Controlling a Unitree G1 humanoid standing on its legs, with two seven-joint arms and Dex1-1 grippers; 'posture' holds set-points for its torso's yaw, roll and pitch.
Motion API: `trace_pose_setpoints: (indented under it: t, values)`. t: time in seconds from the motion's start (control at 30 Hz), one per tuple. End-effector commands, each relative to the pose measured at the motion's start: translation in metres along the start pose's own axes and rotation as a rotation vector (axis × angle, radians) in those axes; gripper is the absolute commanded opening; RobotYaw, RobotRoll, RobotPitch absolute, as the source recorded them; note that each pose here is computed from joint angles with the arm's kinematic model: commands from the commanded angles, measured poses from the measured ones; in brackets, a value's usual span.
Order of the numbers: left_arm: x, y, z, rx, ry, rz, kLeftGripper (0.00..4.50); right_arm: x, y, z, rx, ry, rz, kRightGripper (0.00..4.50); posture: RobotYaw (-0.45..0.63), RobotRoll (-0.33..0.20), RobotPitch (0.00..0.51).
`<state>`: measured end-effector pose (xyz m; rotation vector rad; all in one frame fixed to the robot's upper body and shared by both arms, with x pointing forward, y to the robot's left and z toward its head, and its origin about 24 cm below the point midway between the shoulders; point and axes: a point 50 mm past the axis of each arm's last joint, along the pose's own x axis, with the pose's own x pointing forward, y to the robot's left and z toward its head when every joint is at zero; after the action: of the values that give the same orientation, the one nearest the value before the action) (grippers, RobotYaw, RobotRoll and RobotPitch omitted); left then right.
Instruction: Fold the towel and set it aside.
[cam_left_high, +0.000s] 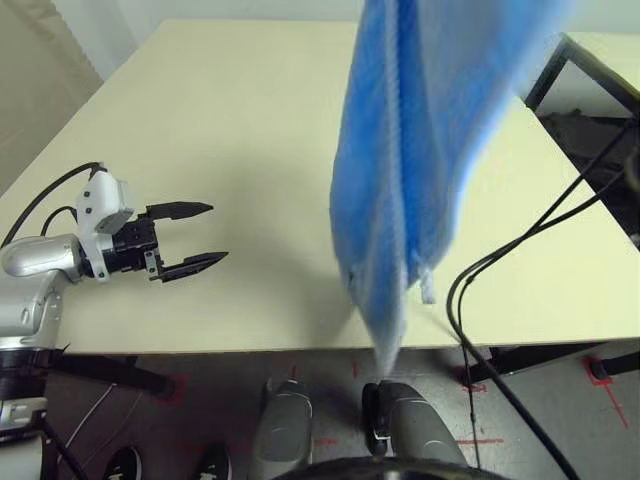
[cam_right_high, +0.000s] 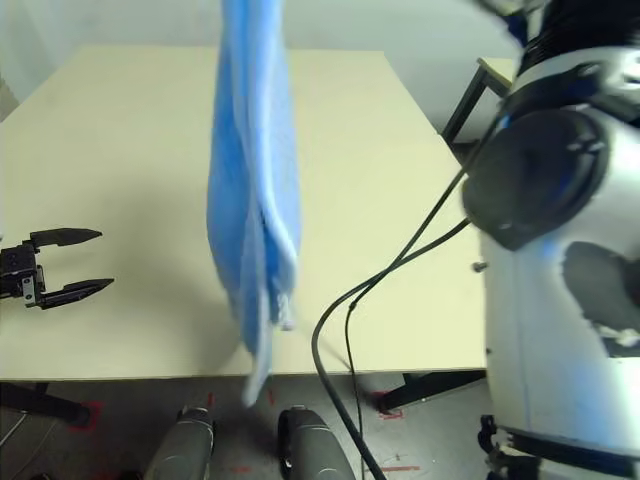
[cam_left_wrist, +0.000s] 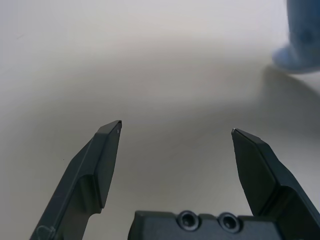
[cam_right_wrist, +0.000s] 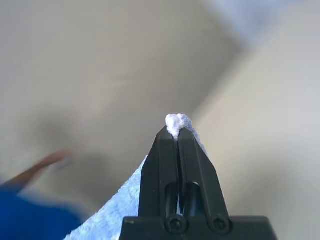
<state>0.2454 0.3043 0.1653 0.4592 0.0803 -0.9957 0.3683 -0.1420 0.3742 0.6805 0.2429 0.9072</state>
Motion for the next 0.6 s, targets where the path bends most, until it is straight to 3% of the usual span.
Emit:
trace_pose_setpoints:
  t: [0.03, 0.37, 0.5, 0.6]
  values:
    - [0.007, -0.004, -0.001, 0.004, 0.0, -0.022, 4.5, 0.007, -0.023, -0.013, -0.042, -0.003, -0.147, 0.04, 0.11, 0.0, 0.124]
    - [0.008, -0.007, 0.003, 0.025, 0.001, -0.029, 4.5, 0.014, -0.044, -0.038, -0.021, 0.018, -0.204, 0.04, 0.13, 0.0, 0.134]
    - [0.031, -0.021, 0.012, 0.045, -0.004, -0.057, 4.5, 0.011, -0.048, -0.042, -0.053, 0.031, -0.212, 0.04, 0.12, 0.0, 0.136]
    - [0.063, -0.04, 0.025, -0.014, -0.034, -0.051, 4.5, 0.01, -0.049, -0.045, -0.061, 0.035, -0.209, 0.04, 0.12, 0.0, 0.136]
